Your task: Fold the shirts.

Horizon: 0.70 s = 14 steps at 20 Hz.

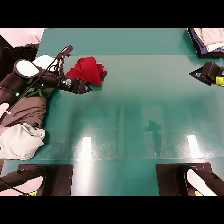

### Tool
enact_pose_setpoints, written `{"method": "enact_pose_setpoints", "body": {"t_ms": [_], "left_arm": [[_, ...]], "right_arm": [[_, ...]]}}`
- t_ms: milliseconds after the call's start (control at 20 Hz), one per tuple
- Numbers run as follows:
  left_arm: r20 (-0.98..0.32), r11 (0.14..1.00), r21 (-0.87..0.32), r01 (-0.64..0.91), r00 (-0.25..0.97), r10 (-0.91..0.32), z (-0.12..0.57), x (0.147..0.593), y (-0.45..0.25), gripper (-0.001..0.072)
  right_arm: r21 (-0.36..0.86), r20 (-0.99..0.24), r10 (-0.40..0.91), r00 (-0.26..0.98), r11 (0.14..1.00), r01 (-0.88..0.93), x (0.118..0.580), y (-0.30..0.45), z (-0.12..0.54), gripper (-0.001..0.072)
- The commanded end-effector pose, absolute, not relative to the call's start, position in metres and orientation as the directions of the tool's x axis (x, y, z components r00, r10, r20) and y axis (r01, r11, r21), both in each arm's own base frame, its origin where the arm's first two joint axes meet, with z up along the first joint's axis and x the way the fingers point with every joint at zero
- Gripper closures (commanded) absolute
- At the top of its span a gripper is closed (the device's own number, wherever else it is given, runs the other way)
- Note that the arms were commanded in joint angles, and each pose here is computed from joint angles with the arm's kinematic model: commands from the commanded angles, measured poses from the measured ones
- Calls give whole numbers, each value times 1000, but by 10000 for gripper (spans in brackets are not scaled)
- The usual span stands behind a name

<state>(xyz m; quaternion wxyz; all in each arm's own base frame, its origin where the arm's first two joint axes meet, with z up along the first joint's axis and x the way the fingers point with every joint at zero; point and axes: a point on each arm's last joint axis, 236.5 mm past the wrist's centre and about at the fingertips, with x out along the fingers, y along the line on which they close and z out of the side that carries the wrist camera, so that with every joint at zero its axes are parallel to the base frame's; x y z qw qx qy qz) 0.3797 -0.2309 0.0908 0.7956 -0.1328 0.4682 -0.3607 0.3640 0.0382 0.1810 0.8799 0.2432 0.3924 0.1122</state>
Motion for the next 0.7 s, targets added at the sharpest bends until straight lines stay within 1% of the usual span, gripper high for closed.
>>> {"method": "enact_pose_setpoints", "body": {"t_ms": [0,100,150,200,250,300,350,400,550,650], "left_arm": [[-643,705,-548,449,313,-699,93,382,-231,680],[-638,723,-528,446,354,-684,94,392,-228,671],[-642,750,-490,445,398,-655,93,402,-221,403],[-650,796,-424,431,467,-599,90,419,-208,74],[-650,850,-360,384,551,-524,89,441,-187,64],[-638,887,-333,319,617,-461,88,460,-166,64],[-618,905,-346,249,665,-419,86,479,-147,63],[-613,913,-356,199,688,-389,78,492,-130,64],[-671,930,-351,109,664,-331,24,514,-98,63],[-712,938,-335,91,627,-315,-15,519,-93,63]], "right_arm": [[515,-627,383,679,857,-7,367,37,184,696],[521,-605,376,702,853,-8,372,35,189,696],[522,-601,375,706,853,-8,373,35,190,696],[524,-597,374,709,852,-8,374,35,191,696],[527,-594,376,711,850,-9,374,36,191,696],[528,-593,378,711,849,-10,374,36,192,696],[535,-589,383,712,845,-13,374,37,193,696],[543,-583,391,712,840,-17,375,39,194,696],[542,-586,398,706,840,-24,374,43,193,696],[541,-588,399,704,840,-24,373,43,192,696]]}}
